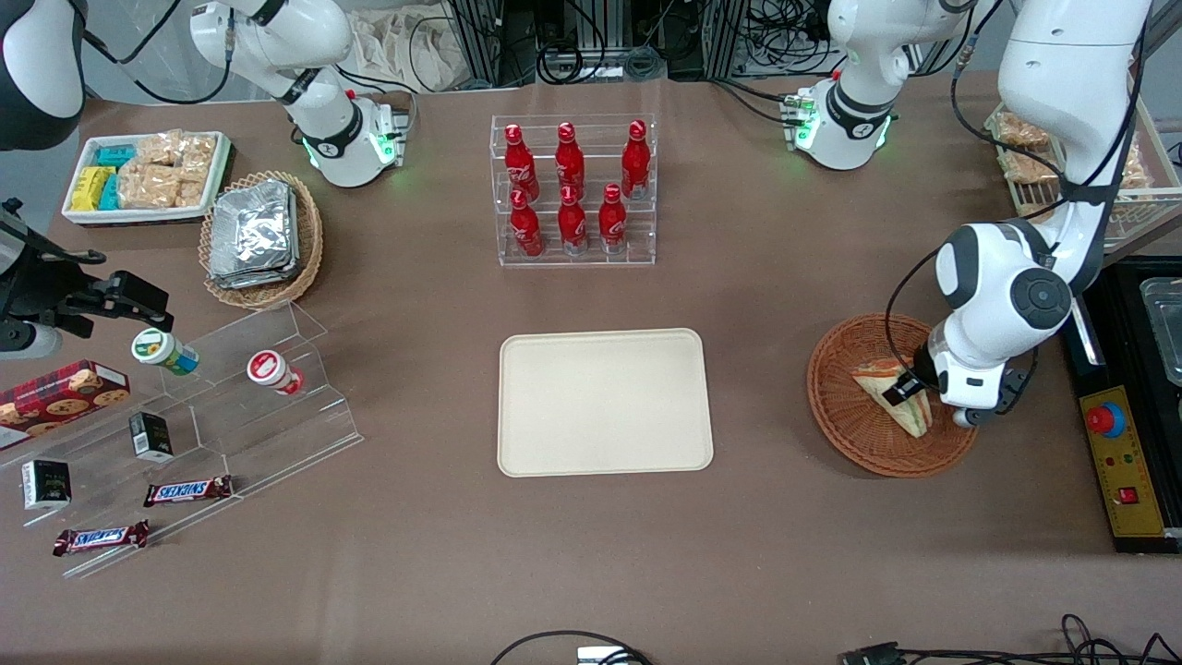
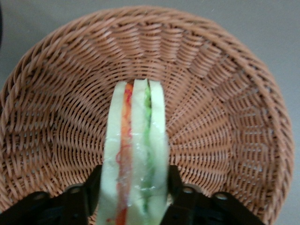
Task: Place sandwich from basket to tray
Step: 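Close the left gripper on the sandwich and lift it from the basket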
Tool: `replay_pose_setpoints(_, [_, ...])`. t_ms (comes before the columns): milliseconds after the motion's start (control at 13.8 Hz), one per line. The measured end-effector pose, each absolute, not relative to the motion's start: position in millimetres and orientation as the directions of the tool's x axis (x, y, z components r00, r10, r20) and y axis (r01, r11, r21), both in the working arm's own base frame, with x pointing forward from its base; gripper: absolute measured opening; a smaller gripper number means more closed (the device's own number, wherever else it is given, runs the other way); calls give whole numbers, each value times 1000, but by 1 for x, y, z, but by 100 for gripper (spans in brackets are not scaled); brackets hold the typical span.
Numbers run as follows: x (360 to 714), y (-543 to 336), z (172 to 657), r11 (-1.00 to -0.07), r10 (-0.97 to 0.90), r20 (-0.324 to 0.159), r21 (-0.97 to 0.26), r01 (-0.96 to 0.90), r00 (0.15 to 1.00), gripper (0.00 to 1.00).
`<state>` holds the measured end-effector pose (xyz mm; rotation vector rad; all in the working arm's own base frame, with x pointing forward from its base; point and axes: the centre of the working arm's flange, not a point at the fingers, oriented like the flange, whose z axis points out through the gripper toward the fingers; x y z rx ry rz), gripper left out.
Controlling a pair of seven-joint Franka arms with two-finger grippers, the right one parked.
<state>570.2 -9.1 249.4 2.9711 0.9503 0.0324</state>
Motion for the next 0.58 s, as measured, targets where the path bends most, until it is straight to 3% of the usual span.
replay_pose_setpoints(217, [584, -12, 268, -817, 576, 16, 30, 576, 817, 34])
replay_pose_setpoints(506, [614, -32, 337, -836, 549, -62, -29, 548, 834, 17])
replay_pose_setpoints(578, [621, -44, 361, -846, 532, -75, -38, 531, 843, 17])
